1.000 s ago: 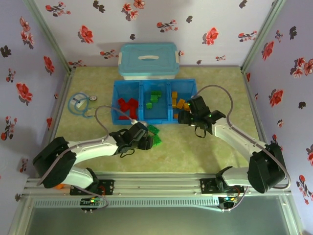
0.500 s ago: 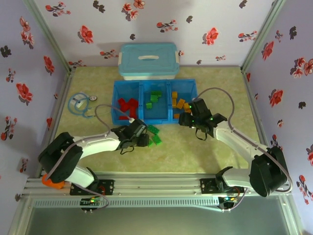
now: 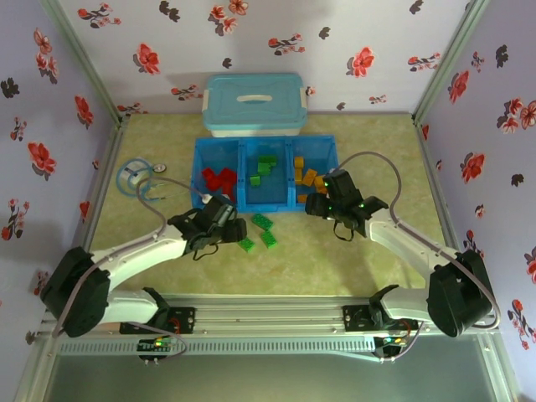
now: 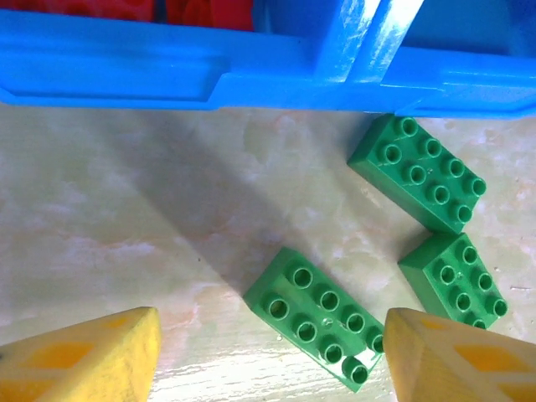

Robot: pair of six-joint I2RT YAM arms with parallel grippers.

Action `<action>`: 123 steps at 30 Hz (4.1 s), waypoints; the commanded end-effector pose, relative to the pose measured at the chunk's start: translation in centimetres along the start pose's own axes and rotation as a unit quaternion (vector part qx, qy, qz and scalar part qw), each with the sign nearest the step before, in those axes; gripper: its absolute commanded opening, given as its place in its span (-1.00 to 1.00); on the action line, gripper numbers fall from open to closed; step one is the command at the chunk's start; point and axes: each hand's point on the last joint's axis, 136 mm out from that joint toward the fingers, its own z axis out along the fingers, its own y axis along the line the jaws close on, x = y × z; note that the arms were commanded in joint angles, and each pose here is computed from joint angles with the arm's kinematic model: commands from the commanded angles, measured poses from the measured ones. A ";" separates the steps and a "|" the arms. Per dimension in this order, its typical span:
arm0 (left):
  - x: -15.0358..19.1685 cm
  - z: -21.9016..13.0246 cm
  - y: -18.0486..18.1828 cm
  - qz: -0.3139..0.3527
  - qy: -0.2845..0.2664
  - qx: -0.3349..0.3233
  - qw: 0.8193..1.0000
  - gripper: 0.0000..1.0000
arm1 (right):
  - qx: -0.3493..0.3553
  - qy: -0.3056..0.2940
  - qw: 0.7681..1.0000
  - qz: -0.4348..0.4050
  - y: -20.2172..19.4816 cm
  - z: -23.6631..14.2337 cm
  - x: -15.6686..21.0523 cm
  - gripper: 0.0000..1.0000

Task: Sort the legos into containers by color
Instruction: Pick up the lego from the middle-left of the table, then place the lego in the container, then pick up the lego from the bottom-center of the table.

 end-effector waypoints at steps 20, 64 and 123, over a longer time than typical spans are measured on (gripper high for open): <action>4.5 6.1 -1.5 -0.116 0.081 -0.086 0.986 0.15 | 0.016 -0.019 1.000 0.007 -1.5 -0.9 0.6 0.26; -20.3 -0.8 -11.5 0.028 -0.081 0.003 0.996 0.37 | -0.045 0.001 0.999 -0.017 0.3 -3.0 4.2 0.23; -5.9 -9.7 1.4 0.015 -0.183 0.041 0.982 0.30 | 0.042 0.110 0.943 -0.313 14.4 3.7 10.4 -0.49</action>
